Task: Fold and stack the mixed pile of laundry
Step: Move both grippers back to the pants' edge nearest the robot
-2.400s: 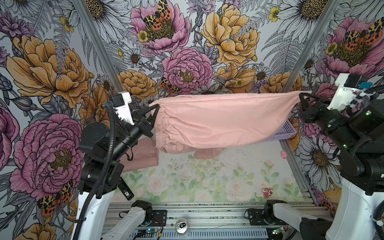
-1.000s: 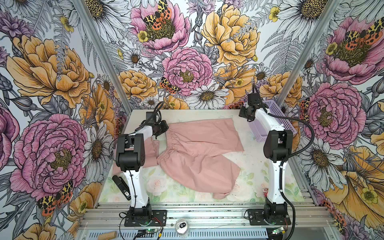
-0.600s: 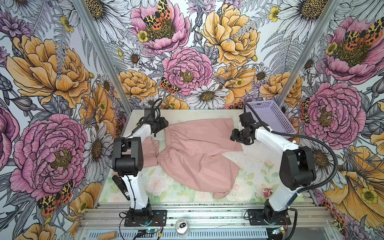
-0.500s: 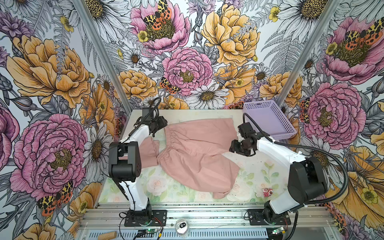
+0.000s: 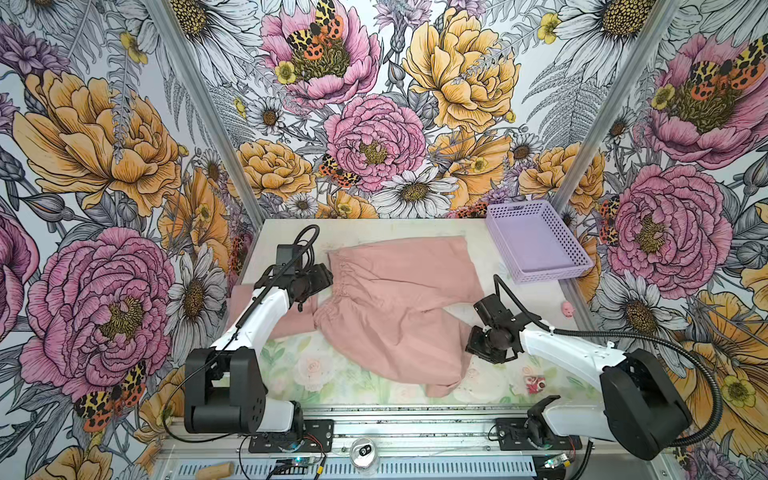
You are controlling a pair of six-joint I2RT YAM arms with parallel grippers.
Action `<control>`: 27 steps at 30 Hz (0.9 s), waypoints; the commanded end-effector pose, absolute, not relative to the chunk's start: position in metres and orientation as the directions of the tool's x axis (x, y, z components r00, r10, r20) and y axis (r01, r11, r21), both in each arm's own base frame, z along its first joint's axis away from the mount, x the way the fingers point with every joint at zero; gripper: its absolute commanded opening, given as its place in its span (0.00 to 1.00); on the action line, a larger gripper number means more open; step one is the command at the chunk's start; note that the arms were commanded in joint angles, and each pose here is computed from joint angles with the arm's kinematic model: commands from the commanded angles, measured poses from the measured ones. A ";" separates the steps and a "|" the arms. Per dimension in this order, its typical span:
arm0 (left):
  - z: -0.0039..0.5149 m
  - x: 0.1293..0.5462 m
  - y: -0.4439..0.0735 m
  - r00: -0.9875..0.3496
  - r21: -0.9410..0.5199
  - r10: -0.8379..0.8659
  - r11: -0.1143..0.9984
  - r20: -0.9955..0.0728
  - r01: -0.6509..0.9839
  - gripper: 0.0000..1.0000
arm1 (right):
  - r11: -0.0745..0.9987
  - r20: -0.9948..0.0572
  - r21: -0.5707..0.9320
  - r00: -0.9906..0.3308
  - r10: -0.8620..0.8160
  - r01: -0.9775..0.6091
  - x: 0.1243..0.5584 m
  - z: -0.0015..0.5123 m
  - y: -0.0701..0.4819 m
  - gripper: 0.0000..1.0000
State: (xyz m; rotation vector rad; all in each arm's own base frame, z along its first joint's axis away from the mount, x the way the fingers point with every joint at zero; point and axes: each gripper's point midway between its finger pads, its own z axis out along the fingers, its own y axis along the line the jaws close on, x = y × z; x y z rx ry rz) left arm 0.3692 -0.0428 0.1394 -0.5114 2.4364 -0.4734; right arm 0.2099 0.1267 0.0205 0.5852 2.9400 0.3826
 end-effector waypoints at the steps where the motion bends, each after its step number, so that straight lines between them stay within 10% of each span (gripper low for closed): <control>1: 0.150 0.357 -0.041 -0.724 -0.455 -0.480 0.854 -0.496 -0.254 0.67 | 0.889 -0.159 0.267 -0.893 0.421 0.372 0.235 0.020 0.125 0.35; 6: 0.148 0.340 -0.036 -0.728 -0.447 -0.479 0.856 -0.491 -0.261 0.68 | 0.894 -0.202 0.258 -0.885 0.420 0.366 0.248 0.027 0.117 0.00; 25: 0.129 0.309 -0.061 -0.805 -0.477 -0.424 0.855 -0.415 -0.204 0.67 | 0.909 -0.390 0.182 -0.821 0.416 0.374 0.338 0.122 0.013 0.00; 27: 0.125 0.305 -0.069 -0.819 -0.480 -0.410 0.856 -0.402 -0.193 0.67 | 0.915 -0.360 0.196 -0.842 0.402 0.353 0.347 0.126 0.016 0.19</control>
